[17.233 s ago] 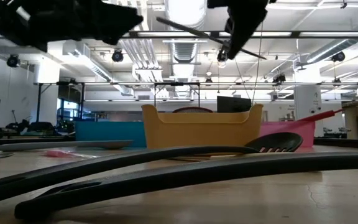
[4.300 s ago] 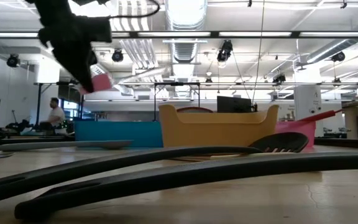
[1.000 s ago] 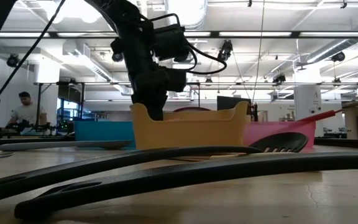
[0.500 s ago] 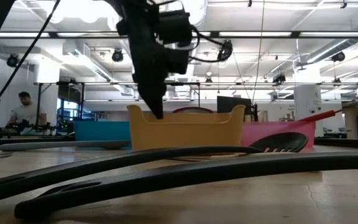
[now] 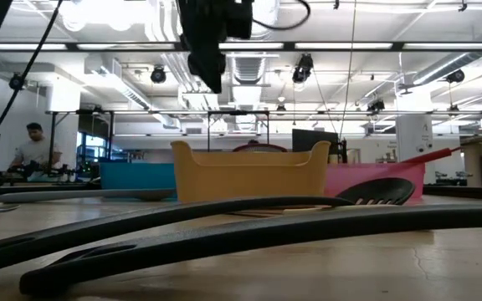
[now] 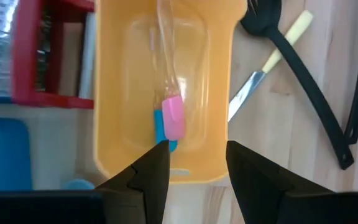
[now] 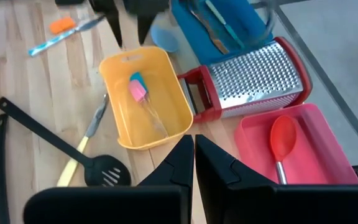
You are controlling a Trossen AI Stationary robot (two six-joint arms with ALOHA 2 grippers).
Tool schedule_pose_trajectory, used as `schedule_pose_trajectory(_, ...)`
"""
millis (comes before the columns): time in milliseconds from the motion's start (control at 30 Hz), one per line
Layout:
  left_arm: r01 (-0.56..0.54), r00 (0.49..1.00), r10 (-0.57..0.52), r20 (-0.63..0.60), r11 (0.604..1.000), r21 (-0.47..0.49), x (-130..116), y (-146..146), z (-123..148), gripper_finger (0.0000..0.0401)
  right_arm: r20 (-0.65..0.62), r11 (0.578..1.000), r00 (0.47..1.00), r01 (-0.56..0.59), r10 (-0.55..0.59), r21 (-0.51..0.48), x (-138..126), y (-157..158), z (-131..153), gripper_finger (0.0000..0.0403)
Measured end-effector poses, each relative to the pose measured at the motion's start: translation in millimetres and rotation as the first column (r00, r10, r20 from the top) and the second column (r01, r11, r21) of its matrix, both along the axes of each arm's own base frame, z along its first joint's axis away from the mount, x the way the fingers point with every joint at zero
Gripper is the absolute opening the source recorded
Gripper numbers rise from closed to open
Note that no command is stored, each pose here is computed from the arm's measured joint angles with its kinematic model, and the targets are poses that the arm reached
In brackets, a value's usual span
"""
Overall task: Pick & Place Kitchen Items
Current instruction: Put the gray serving spoon into the pink bin
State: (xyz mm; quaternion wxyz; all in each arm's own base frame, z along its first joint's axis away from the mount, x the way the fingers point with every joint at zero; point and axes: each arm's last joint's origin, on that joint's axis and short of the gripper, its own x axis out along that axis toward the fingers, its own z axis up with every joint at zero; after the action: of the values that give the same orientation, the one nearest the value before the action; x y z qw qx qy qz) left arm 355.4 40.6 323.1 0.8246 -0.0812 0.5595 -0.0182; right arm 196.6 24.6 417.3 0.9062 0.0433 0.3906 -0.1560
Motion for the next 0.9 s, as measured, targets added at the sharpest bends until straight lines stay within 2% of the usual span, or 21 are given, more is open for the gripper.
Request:
schedule_pose_trajectory(200,-0.046,0.995,0.038,0.095,0.995,0.09,-25,-10,34,0.016,-0.035,1.0,0.999,0.0,0.0,-0.006,2,0,-9,0.0008)
schedule_pose_trajectory(533,-0.049,0.953,-0.029,0.303,0.968,0.246,-78,-61,88,0.0161,-0.043,1.0,0.999,-0.001,0.0,-0.007,3,0,-12,0.0008)
schedule_pose_trajectory(700,-0.062,0.919,-0.068,0.389,0.948,0.311,-106,-87,95,0.0159,-0.044,1.0,0.999,-0.001,0.001,-0.006,3,1,-12,0.0008)
schedule_pose_trajectory(900,-0.049,0.896,-0.12,0.427,0.93,0.363,-132,-110,83,0.0158,-0.059,1.0,0.998,-0.008,0.008,-0.003,7,2,-15,0.0008)
